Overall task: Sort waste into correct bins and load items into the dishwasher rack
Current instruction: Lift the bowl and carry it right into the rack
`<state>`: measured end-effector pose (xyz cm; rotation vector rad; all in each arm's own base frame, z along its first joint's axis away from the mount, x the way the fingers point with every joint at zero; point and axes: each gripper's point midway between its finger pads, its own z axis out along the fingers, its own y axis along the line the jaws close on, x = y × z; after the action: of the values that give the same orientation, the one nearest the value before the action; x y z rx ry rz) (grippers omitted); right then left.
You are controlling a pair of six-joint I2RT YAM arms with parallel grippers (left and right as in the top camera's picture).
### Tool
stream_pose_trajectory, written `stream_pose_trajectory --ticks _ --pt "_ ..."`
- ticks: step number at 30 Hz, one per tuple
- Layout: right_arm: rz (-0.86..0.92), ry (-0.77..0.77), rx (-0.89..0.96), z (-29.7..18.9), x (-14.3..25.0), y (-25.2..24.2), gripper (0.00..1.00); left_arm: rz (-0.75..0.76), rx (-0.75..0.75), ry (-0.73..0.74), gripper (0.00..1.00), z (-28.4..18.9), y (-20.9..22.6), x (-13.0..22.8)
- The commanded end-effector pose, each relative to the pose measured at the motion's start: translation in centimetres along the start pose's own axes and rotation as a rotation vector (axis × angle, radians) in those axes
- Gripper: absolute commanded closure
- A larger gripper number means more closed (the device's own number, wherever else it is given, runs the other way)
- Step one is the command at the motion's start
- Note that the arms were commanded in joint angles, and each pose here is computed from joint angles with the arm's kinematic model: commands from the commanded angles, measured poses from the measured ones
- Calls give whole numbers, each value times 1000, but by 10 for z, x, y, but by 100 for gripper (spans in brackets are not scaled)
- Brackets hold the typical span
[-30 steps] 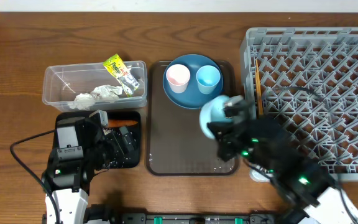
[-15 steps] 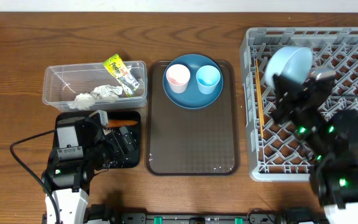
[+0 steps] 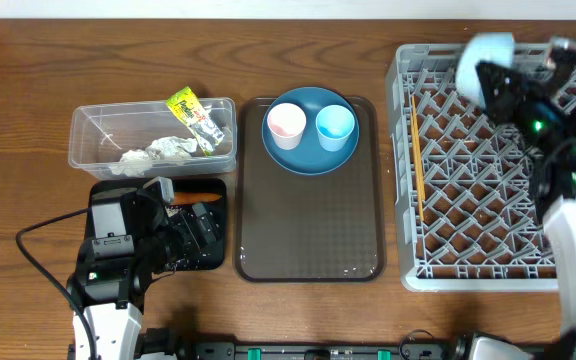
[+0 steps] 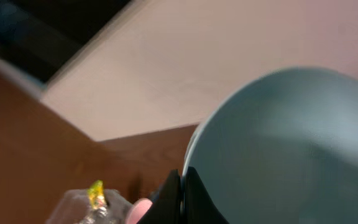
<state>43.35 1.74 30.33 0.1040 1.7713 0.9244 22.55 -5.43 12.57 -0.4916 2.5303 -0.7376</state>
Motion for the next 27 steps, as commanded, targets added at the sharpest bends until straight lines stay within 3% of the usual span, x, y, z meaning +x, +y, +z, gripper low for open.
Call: stream_pose_trajectory --ticks 1,6,17,27 --pt "53 19 -73 10 -7 2 99 14 -6 -20 1 -4 -1 -6" --pt "53 7 -58 29 -1 -31 99 14 -5 -20 1 -4 -1 -6" --pt "2 55 -213 64 40 -74 99 14 -6 -20 1 -4 -1 -6" --pt "83 117 -251 76 81 -107 99 14 -6 -20 1 -4 -1 -6"
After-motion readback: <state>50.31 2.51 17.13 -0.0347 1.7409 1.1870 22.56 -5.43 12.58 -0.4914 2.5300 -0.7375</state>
